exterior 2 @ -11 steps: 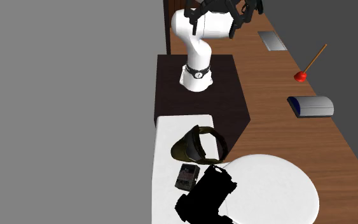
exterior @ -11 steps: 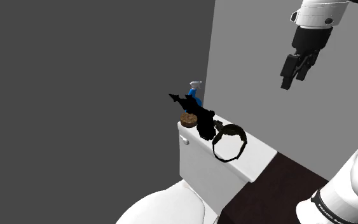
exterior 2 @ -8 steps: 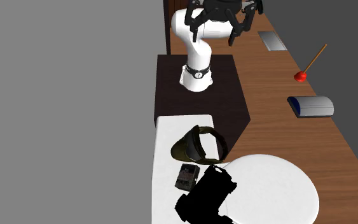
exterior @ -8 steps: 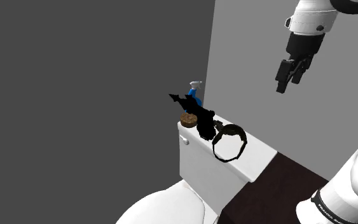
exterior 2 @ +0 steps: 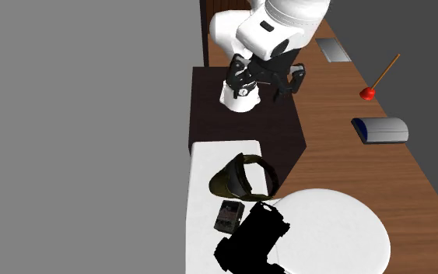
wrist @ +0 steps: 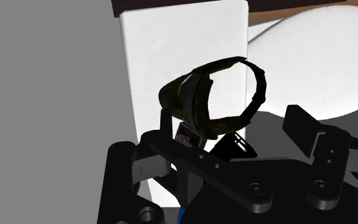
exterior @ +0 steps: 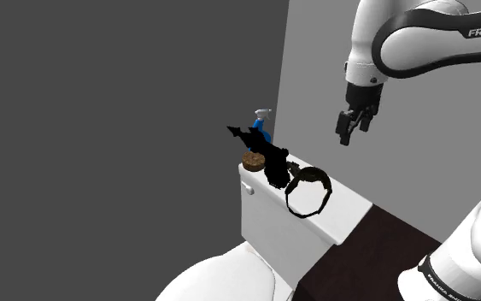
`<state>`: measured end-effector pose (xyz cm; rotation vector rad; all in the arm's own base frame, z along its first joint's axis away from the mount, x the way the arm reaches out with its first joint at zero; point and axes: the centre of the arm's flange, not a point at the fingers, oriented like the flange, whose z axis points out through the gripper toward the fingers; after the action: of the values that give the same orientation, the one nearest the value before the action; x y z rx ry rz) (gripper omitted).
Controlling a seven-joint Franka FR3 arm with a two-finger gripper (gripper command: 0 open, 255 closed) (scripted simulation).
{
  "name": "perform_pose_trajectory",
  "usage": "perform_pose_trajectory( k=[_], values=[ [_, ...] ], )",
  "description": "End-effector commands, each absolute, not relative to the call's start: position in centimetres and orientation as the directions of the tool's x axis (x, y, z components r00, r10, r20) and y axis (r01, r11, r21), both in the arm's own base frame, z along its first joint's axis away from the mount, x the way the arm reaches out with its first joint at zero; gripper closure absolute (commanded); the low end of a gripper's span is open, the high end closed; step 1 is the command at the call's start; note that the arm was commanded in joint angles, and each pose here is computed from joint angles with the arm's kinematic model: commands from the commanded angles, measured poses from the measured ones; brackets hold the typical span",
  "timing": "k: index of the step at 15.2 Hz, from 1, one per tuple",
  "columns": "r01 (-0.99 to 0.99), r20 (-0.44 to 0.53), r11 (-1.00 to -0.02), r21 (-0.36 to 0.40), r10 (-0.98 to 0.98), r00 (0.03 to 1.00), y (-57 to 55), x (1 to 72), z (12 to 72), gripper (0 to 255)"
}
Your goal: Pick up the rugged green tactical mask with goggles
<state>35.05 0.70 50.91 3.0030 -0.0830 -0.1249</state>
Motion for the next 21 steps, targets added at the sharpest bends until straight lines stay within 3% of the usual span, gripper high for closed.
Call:
perform_pose_trajectory(
  k=[1,13,21],
  values=[
    [-0.044,-0.084,-0.987,0.154,-0.058,0.995,0.8,36.4,48.6,0],
    [-0.015,-0.13,-0.967,0.256,-0.05,0.99,0.9,44.8,34.4,0],
    [-0.013,-0.133,-0.965,0.262,-0.049,0.99,0.9,45.3,29.8,0]
  ],
)
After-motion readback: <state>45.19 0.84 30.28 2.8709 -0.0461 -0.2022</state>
